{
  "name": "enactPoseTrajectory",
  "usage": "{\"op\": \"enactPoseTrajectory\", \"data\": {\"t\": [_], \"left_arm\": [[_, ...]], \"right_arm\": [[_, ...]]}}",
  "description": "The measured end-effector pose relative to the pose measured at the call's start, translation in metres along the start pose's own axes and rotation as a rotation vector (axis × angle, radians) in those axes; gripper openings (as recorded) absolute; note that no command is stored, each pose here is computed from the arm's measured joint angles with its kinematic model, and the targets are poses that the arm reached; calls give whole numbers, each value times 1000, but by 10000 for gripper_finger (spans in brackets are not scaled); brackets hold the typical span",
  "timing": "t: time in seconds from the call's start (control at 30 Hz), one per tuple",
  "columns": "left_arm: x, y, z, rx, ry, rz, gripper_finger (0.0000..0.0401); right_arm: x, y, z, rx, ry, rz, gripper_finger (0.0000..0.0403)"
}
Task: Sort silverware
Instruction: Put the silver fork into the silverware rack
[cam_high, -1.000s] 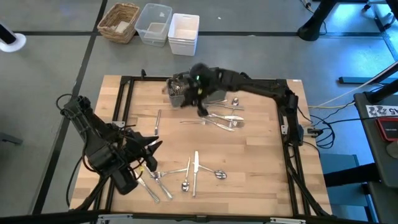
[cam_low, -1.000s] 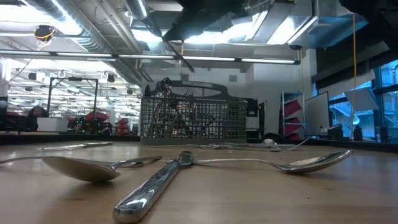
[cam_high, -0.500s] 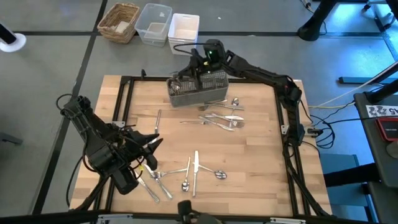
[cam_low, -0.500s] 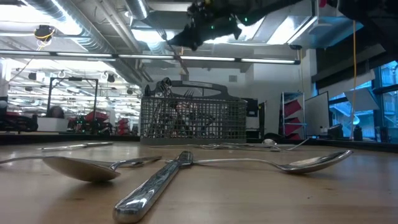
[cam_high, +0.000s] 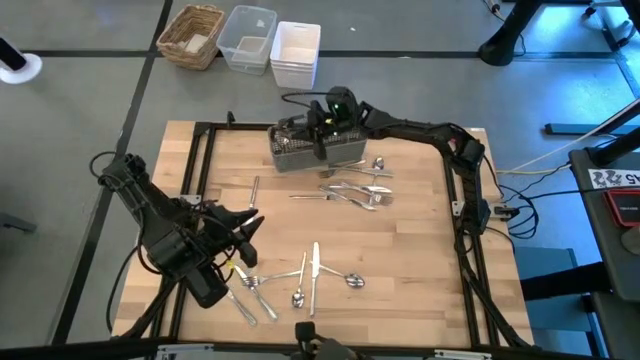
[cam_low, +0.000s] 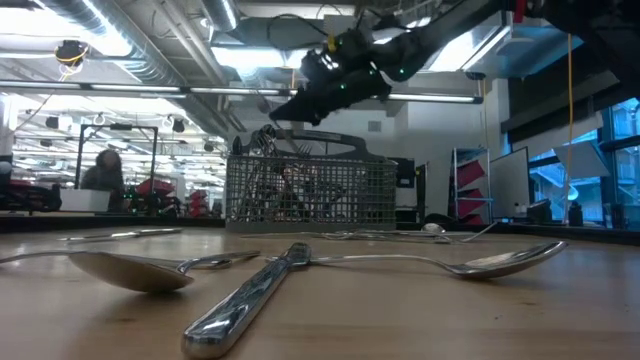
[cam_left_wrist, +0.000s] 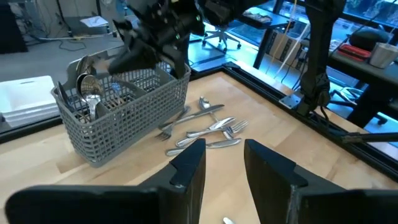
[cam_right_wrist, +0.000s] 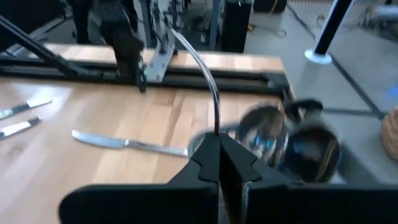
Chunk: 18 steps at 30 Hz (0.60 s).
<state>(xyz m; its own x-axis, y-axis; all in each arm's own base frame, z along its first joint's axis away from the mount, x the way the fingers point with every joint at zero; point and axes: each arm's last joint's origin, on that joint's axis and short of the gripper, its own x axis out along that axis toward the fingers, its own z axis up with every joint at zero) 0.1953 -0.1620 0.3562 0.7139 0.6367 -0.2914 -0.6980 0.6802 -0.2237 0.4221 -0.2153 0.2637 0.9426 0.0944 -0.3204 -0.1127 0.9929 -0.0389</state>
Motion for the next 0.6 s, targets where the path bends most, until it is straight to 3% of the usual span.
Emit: {"op": "enactPoseTrajectory", "data": {"t": [0.27, 0.4, 0.6], "left_arm": [[6, 1, 2, -6, -5, 25, 104], [8, 1, 3, -7, -7, 30, 104], [8, 1, 3, -12, -7, 29, 104]], "right_arm": [[3, 1, -13, -19, -1, -46, 6], [2, -1, -15, -14, 36, -134, 19], [2, -2, -18, -1, 67, -154, 46]]}}
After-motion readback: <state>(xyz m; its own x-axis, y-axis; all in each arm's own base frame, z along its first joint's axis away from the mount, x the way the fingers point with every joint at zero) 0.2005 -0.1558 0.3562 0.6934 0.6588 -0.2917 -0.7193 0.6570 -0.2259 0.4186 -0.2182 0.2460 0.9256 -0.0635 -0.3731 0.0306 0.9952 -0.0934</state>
